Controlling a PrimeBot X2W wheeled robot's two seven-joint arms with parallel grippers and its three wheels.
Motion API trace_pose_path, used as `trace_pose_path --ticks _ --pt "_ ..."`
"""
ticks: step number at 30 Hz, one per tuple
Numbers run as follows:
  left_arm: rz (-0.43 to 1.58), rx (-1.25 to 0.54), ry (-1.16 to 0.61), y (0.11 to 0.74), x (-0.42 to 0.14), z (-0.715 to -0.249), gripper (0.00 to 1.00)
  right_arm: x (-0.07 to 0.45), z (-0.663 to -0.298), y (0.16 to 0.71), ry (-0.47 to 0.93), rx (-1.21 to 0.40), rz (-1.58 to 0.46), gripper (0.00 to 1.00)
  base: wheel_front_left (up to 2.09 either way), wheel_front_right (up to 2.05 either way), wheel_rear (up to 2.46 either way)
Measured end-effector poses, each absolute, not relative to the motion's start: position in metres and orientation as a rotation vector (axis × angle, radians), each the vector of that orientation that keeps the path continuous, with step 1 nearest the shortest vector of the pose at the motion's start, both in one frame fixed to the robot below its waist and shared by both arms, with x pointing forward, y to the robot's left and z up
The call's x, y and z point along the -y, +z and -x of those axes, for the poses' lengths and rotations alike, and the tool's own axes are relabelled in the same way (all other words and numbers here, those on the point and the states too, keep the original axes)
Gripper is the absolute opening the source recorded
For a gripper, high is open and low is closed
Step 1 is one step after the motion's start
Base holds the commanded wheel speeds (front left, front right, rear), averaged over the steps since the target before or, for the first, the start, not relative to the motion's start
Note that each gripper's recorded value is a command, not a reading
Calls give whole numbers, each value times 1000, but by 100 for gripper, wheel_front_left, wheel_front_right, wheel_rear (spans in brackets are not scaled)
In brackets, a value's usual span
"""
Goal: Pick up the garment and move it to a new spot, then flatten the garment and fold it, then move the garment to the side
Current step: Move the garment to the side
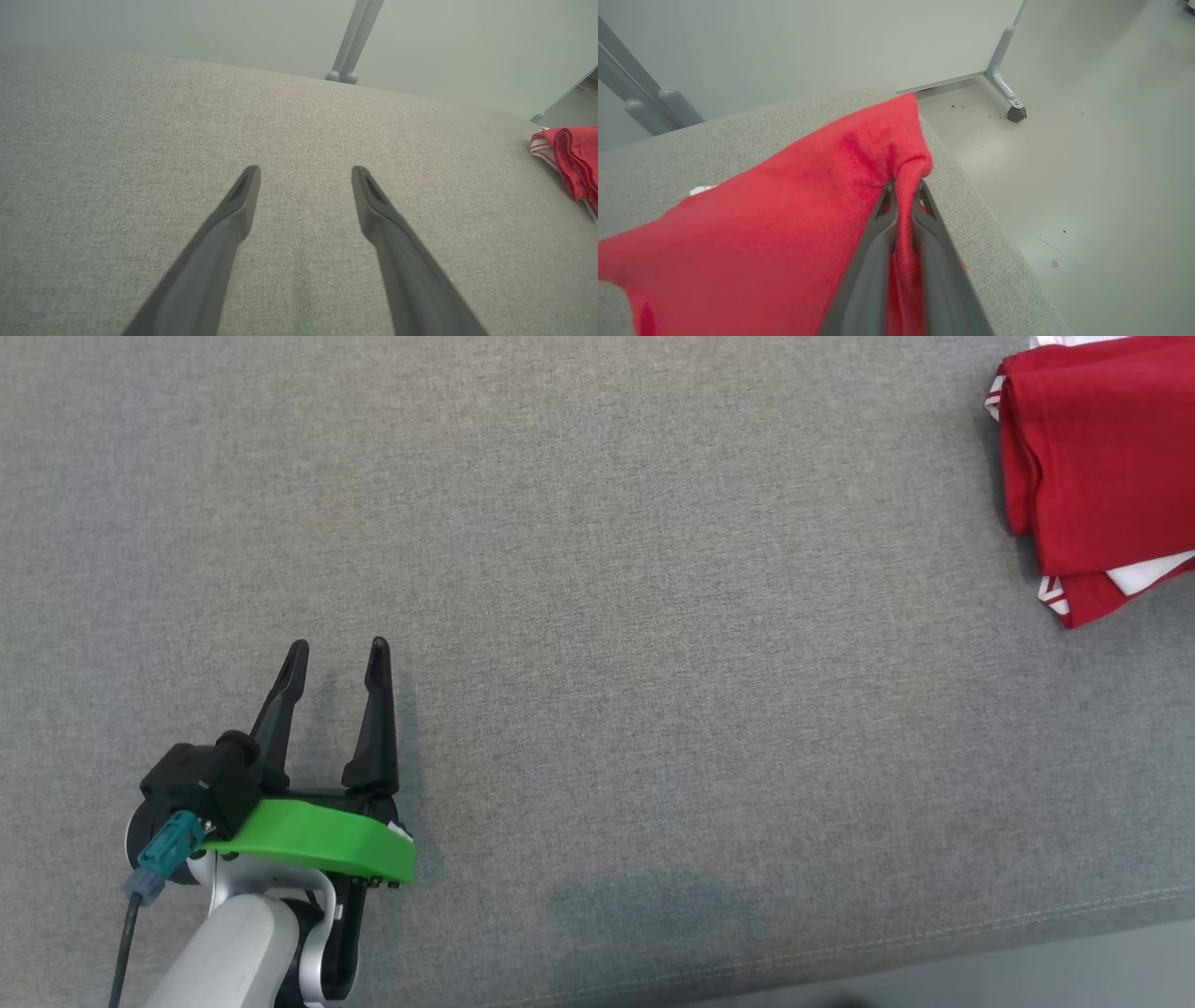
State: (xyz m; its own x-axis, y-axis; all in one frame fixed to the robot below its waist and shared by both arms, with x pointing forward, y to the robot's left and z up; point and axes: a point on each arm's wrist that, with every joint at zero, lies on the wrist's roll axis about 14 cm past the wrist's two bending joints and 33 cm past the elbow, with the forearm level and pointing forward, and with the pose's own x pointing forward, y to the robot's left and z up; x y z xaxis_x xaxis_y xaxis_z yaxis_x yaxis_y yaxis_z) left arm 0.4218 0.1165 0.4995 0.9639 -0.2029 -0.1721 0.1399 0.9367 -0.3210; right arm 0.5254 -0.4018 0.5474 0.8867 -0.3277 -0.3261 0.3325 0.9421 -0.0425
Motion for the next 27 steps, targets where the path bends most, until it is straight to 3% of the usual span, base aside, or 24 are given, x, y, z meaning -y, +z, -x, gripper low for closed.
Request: trace_pose_path --ticks 5,6,7,8,19,27 --pt "295 -217 -169 495 -123 -425 100 406 -532 531 -373 -345 -11 0 0 0 0" --pt "293 -220 -167 493 -124 -425 100 407 -532 529 -378 -346 -3 24 0 0 0" --pt "290 -225 -164 492 -125 -424 100 410 -532 527 -384 -345 13 76 0 0 0" --pt "286 -230 -163 490 -126 -424 100 413 -532 527 -390 -345 27 100 0 0 0" --pt "271 -244 -163 486 -127 -427 100 419 -531 525 -413 -320 79 100 0 0 0" --pt "271 -196 -186 504 -121 -428 100 392 -536 544 -345 -265 99 100 0 0 0"
